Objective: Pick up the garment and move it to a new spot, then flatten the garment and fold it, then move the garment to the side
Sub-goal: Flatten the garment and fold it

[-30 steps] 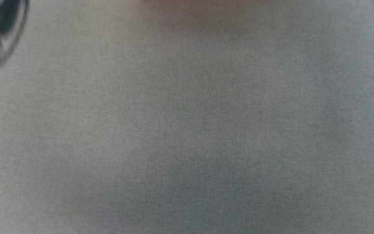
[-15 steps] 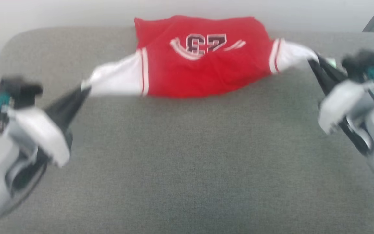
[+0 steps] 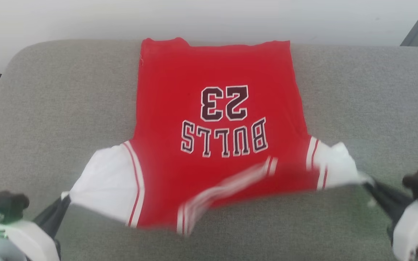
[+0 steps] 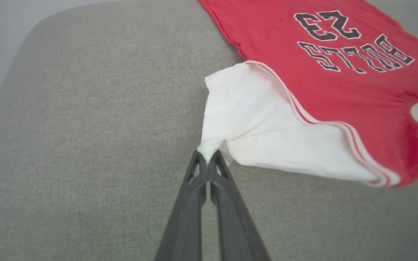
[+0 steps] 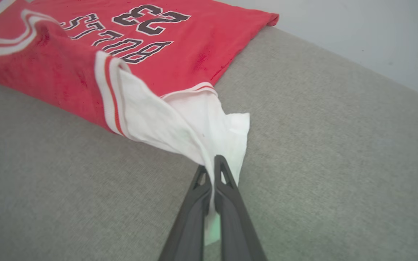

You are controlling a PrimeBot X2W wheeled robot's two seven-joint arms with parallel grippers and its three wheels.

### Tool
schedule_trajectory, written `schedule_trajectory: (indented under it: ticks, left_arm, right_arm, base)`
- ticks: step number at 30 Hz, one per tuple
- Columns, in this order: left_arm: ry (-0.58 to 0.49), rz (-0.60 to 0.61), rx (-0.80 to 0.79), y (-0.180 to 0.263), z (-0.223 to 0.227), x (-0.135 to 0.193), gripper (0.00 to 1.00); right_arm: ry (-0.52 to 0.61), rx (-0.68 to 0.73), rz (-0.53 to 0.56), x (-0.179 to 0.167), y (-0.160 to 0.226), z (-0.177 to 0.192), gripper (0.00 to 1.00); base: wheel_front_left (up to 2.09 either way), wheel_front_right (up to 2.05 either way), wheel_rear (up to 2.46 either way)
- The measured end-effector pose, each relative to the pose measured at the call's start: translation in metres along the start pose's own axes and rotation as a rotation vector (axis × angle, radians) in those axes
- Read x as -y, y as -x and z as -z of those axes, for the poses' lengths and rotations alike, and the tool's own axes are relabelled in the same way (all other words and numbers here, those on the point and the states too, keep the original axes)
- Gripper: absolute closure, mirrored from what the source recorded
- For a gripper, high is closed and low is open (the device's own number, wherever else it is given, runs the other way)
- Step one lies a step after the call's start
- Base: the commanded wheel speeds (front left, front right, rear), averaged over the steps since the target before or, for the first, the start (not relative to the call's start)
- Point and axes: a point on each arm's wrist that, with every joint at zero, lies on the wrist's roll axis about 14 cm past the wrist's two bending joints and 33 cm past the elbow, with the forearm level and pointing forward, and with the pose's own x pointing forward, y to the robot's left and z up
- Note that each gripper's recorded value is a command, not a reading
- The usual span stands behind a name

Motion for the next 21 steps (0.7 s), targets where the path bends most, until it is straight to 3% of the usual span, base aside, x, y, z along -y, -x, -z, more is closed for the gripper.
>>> schedule_trajectory:
  ticks: [10, 18, 19, 20, 21]
  left_arm:
    - [0.103, -0.122, -0.087, 0.014, 0.049, -0.01, 1.0]
    - [0.169, -0.124, -0.102, 0.015, 0.066, -0.002, 1.0]
    - [0.177, -0.123, -0.093, 0.014, 0.065, -0.001, 1.0]
    - [0.174, -0.123, -0.089, 0.013, 0.064, -0.001, 1.0]
    - [0.179, -0.116, -0.076, 0.01, 0.062, 0.002, 1.0]
  right_arm:
    - [-0.138, -0.23, -0.057, -0.028, 0.042, 0.074, 1.0]
    - [-0.215, -0.315, -0.042, -0.03, 0.05, 0.1, 1.0]
    - [-0.22, -0.322, -0.041, -0.031, 0.049, 0.102, 0.87]
    - [-0.219, -0.328, -0.035, -0.029, 0.049, 0.104, 0.56]
    - [-0.222, -0.354, -0.029, -0.028, 0.046, 0.109, 0.2]
  base:
    - [0.0, 0.0, 0.0]
    - [0.0, 0.0, 0.0]
    - [0.0, 0.0, 0.0]
    - [0.0, 0.0, 0.0]
    - [0.0, 0.0, 0.0]
